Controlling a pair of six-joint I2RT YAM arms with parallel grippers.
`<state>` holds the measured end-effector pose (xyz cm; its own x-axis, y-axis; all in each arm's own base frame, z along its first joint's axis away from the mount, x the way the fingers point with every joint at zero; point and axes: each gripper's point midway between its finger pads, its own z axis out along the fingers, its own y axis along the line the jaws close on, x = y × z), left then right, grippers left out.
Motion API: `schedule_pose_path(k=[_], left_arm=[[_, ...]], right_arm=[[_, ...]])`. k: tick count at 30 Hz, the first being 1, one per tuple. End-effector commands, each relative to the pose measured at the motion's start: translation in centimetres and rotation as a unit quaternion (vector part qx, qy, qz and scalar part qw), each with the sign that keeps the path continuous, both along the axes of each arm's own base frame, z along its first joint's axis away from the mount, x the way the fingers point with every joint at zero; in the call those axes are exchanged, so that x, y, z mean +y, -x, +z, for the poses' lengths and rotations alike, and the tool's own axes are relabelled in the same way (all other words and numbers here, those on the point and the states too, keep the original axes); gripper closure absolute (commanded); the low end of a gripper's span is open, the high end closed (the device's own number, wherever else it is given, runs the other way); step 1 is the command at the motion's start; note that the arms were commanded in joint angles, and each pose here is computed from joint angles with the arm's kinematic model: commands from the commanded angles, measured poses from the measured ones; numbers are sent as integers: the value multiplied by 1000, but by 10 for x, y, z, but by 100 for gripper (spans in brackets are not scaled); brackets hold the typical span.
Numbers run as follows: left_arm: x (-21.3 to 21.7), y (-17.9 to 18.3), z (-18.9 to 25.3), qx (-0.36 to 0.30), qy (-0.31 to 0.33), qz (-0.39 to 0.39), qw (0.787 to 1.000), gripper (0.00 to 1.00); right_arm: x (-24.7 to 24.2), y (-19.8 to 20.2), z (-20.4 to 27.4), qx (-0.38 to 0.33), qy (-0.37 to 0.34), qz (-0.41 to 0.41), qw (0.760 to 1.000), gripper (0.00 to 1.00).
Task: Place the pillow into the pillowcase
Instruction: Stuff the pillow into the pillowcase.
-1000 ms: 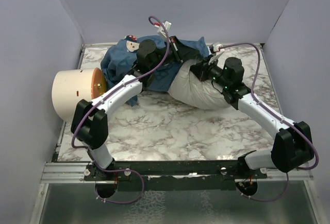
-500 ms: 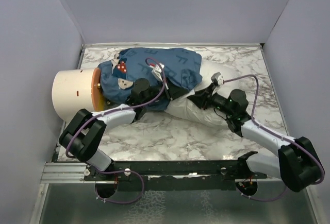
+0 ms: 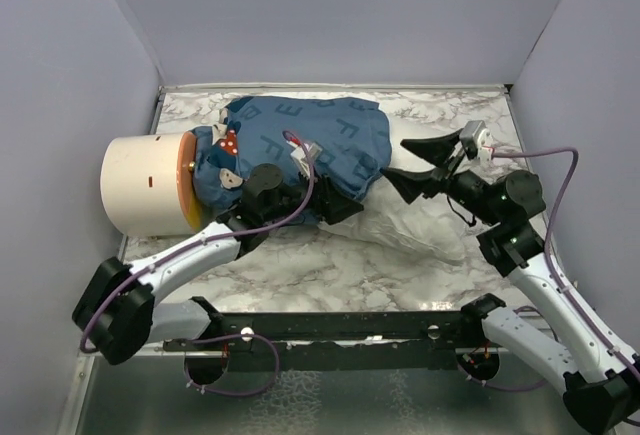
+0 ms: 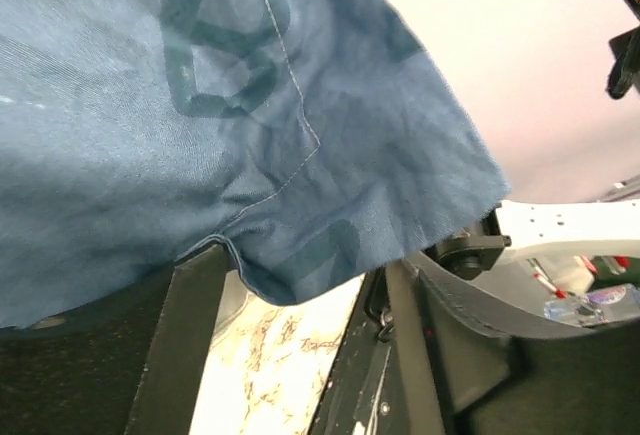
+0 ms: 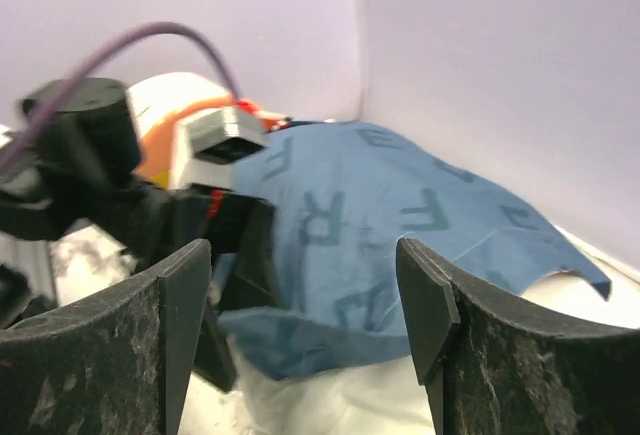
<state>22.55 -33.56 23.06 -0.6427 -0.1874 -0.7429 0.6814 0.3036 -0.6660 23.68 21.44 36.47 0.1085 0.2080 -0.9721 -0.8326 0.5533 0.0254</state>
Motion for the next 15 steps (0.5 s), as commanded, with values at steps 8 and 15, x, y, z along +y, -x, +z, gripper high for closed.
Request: schedule_pose_path(k=[8, 15], left_arm=[[67, -18, 68, -121, -146, 98, 977, 18], [52, -88, 119, -114, -198, 153, 962, 20]], right_arm=[[-53, -92, -44, 172, -31, -132, 976, 27], [-78, -107, -92, 246, -50, -190, 949, 27]])
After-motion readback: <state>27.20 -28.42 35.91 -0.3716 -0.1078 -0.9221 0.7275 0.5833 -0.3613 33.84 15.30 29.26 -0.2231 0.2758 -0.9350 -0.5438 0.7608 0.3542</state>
